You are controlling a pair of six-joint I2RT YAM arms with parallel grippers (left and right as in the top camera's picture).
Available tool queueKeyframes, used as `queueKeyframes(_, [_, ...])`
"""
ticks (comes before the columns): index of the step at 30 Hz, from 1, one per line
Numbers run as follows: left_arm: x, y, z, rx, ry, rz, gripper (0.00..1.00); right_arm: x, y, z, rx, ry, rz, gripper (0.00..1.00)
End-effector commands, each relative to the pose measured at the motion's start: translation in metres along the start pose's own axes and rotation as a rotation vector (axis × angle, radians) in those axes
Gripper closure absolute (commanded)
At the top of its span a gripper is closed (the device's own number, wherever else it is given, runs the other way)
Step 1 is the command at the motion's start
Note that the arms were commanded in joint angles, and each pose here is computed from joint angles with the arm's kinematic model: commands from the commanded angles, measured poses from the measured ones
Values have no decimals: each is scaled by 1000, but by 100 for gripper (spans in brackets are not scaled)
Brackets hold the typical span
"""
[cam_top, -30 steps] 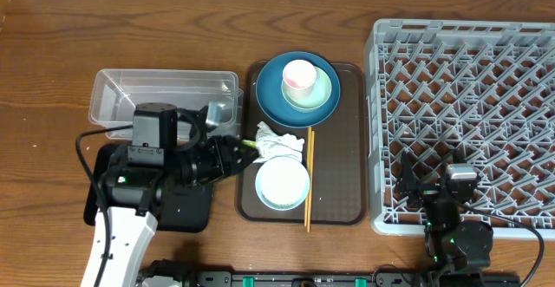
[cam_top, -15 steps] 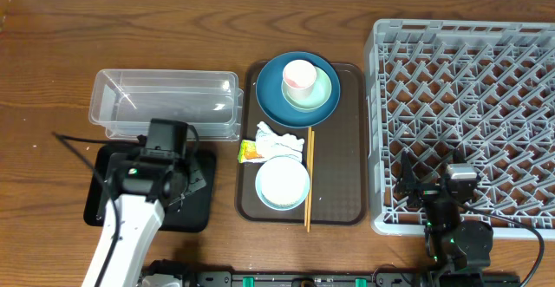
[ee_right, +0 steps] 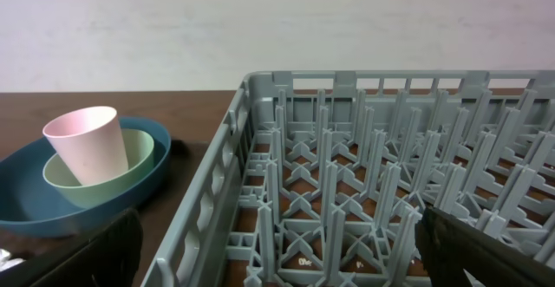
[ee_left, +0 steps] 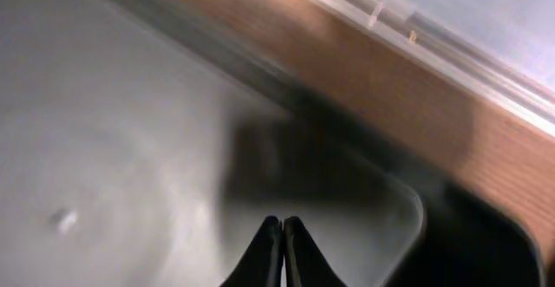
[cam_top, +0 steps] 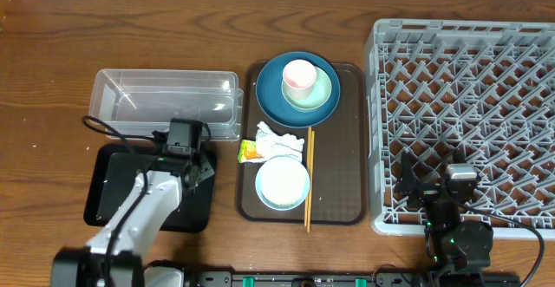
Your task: Sort waste into correct bins and load items into the dishwasher rack
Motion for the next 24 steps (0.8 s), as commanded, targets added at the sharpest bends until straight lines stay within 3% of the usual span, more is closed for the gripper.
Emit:
queueKeyframes(1, [-15, -4, 2, 12, 16, -3, 94, 0, -1, 2, 5, 9, 1, 1])
queueKeyframes(8, [-19, 4, -28, 2, -201, -12, 94, 0, -1, 2, 5, 9, 1, 1])
queueKeyframes(20, [20, 16, -30, -73, -280, -125, 94, 0, -1, 2, 5, 9, 1, 1])
queueKeyframes(24, [48, 9, -33, -81, -385, -125, 94, 0, -1, 2, 5, 9, 1, 1])
Point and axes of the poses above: each gripper's point midway between its finger pads, its own x axis back along the fingers, its own z axis along the line the jaws close on, y = z × x, the point moved 6 cm from there along x, back along the fingers, and after that the axes turned 3 degrees about -x, right-handed, at the moved point
